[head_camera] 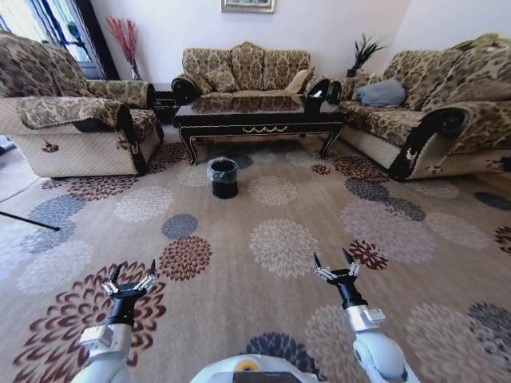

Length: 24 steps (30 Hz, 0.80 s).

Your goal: Move to the front of the table and pick up the trash from the floor, then place it into the trash bin.

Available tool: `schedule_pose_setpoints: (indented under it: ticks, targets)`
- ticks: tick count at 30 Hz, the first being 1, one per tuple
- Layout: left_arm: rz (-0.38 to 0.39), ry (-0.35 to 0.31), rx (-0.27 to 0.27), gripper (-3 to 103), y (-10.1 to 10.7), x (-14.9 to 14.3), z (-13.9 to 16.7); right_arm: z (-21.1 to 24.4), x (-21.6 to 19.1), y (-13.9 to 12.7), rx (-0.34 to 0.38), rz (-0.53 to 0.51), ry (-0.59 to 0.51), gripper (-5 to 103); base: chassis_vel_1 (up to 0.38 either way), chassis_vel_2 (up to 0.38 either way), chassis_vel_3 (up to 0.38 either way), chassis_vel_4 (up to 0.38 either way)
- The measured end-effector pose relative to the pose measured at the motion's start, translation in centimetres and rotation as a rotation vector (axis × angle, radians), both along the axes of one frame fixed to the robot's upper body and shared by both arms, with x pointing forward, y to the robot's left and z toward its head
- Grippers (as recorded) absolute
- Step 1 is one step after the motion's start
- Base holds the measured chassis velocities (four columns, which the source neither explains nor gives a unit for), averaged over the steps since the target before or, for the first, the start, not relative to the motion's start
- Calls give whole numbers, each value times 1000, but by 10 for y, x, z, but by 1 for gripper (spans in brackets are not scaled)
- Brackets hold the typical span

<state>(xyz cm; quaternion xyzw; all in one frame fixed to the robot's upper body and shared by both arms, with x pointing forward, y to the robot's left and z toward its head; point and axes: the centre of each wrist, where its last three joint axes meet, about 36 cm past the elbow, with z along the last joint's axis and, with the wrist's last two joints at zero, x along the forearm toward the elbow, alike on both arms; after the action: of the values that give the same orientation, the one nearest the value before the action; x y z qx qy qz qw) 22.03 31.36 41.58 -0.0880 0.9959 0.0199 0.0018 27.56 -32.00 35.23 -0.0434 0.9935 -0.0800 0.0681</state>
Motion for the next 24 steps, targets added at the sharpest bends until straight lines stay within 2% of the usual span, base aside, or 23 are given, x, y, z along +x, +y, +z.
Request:
schedule_pose_setpoints:
  ticks: [7,24]
  targets:
    - [0,0,0,100,0,0,0,0,0,0,0,0,1,100,160,-182,-130,187]
    - [0,0,0,100,0,0,0,0,0,0,0,0,0,100,-3,3,2,-13]
